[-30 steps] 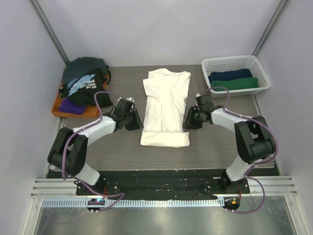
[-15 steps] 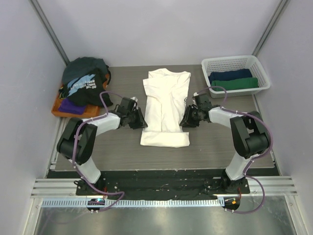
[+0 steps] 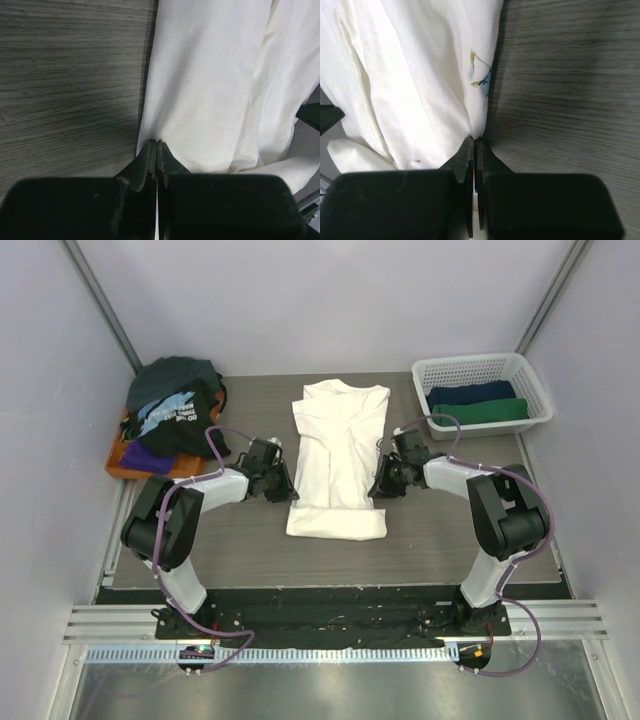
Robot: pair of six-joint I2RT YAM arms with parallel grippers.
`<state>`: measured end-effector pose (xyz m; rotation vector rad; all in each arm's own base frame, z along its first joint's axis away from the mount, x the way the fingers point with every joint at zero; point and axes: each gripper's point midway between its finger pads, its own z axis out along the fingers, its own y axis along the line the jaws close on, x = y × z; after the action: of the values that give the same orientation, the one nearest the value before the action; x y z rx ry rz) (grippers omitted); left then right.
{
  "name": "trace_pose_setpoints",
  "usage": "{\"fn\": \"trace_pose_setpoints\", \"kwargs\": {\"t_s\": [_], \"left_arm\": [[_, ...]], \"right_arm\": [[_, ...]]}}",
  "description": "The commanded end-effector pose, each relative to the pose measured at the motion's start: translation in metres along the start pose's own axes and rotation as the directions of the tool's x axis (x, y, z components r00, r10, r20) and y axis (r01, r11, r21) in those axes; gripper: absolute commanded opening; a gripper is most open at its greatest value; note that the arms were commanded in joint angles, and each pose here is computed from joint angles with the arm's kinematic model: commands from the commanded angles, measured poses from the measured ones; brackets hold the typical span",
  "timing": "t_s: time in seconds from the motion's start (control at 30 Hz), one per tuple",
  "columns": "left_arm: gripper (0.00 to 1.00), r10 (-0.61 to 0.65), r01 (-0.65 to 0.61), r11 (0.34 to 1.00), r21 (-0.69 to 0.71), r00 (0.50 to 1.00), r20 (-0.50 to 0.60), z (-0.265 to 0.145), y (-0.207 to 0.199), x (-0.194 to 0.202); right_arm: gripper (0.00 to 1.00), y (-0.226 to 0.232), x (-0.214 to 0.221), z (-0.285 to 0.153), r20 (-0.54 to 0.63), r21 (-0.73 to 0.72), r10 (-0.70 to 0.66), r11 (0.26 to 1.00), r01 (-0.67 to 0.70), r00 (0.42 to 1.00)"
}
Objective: Roll the t-shirts
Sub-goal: Roll the T-shirt to the center of the board.
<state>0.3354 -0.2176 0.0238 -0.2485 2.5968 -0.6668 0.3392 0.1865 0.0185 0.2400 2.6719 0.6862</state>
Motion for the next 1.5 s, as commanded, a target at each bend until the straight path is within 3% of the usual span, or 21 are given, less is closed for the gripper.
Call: {"fn": "trace_pose_setpoints", "kwargs": {"t_s": [0.0,0.33,0.43,0.47,0.57,0.7,0.83,1.17,1.47], "left_arm": [[0.00,0.006,-0.004,0.999,-0.048,0.999,0.042,0.004,0.010,-0.009],[0.00,-0.004,0.006,0.997,-0.080,1.000,0.025,0.010,0.020,-0.003],[0.00,-0.010,0.010,1.000,-0.027,1.000,0.017,0.009,0.010,-0.002],[0.00,-0.013,0.014,1.000,-0.014,1.000,0.015,0.008,0.007,-0.001],[0.13,-0.011,0.011,1.000,0.026,1.000,0.021,0.002,-0.003,-0.004],[0.31,-0.010,0.006,0.997,0.082,0.999,0.046,-0.011,-0.017,-0.011],[0.35,-0.011,0.002,0.992,0.125,0.997,0.071,-0.022,-0.033,-0.023],[0.35,-0.041,0.029,0.992,0.124,0.995,0.092,-0.012,-0.036,-0.062],[0.30,-0.064,0.057,0.993,0.101,0.996,0.068,0.027,-0.033,-0.071]], "right_arm": [[0.01,-0.027,-0.015,-0.020,0.075,0.174,-0.026,0.985,0.013,0.997],[0.04,-0.041,-0.019,-0.038,0.109,0.267,-0.027,0.964,-0.003,0.994],[0.14,-0.036,-0.021,-0.042,0.116,0.246,-0.028,0.969,-0.001,0.993],[0.28,-0.034,-0.023,-0.043,0.122,0.240,-0.030,0.971,0.000,0.992],[0.38,-0.029,-0.028,-0.050,0.141,0.212,-0.028,0.977,-0.003,0.990],[0.38,-0.021,-0.041,-0.057,0.157,0.146,-0.006,0.989,-0.017,0.988],[0.37,-0.013,-0.051,-0.057,0.168,0.098,0.005,0.995,-0.022,0.986],[0.38,0.016,-0.060,-0.040,0.140,-0.008,-0.020,1.000,0.021,0.990],[0.38,-0.010,-0.075,-0.016,0.152,0.135,0.016,0.990,-0.037,0.988]]}}
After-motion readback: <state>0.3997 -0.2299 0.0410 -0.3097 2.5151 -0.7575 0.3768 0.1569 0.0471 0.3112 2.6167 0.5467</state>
